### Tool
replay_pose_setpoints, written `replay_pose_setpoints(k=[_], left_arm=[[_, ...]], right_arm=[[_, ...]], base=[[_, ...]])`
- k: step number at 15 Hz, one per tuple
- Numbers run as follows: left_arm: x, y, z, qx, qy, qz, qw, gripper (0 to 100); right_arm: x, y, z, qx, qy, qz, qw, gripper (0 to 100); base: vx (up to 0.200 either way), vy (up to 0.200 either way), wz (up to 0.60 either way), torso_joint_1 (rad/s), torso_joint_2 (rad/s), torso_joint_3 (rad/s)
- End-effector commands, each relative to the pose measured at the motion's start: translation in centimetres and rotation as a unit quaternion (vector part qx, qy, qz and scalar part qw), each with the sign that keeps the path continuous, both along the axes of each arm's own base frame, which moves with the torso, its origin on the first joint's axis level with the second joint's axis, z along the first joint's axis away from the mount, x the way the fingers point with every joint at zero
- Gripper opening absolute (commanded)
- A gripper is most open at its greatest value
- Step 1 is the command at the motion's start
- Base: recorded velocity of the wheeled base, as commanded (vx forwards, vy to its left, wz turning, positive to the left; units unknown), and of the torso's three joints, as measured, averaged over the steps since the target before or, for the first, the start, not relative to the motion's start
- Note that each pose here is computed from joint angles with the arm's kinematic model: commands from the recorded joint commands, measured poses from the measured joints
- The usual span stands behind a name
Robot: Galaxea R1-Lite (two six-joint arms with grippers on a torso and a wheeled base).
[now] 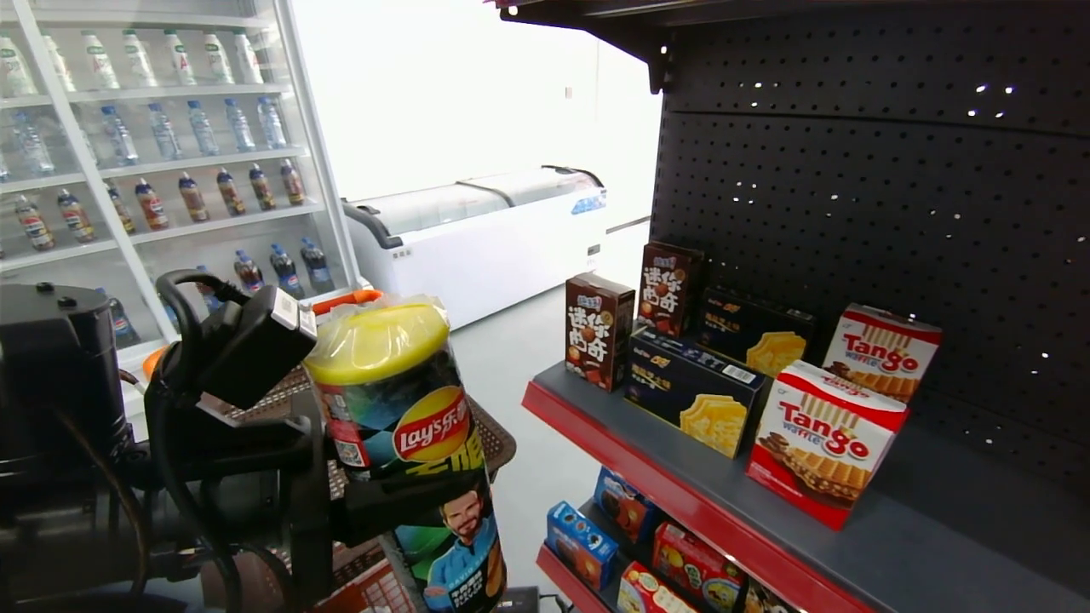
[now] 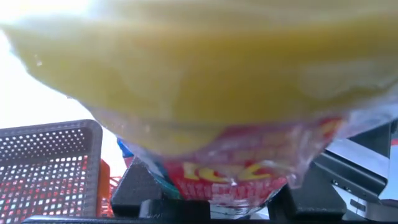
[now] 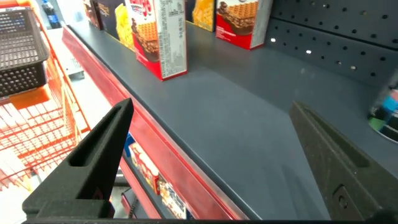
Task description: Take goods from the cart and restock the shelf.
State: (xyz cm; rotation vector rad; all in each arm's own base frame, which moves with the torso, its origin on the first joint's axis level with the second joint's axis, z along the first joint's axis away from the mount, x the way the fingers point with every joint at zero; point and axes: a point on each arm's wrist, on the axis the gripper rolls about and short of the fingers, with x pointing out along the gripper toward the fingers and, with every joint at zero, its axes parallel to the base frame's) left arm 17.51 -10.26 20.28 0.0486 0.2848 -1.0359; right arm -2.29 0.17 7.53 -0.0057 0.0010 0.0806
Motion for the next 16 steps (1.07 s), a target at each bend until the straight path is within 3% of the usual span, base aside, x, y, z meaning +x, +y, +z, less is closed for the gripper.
replay_pose_setpoints(k=[1, 16], left_arm=[[0.04, -0.02, -0.03, 0.0, 0.0, 0.0, 1.0, 0], [-0.41, -0.73, 0.17, -0.001, -0.005, -0.019, 0.9998, 0]], right_arm=[[0.0, 0.0, 0.0, 0.0, 0.0, 0.0, 1.0, 100], [0.0, 0.0, 0.0, 0.0, 0.0, 0.0, 1.0, 100]], base=[[0.0, 0.0, -0.6, -0.012, 0.0, 0.007], [0.0, 0.0, -0.6, 0.002, 0.0, 0.003]])
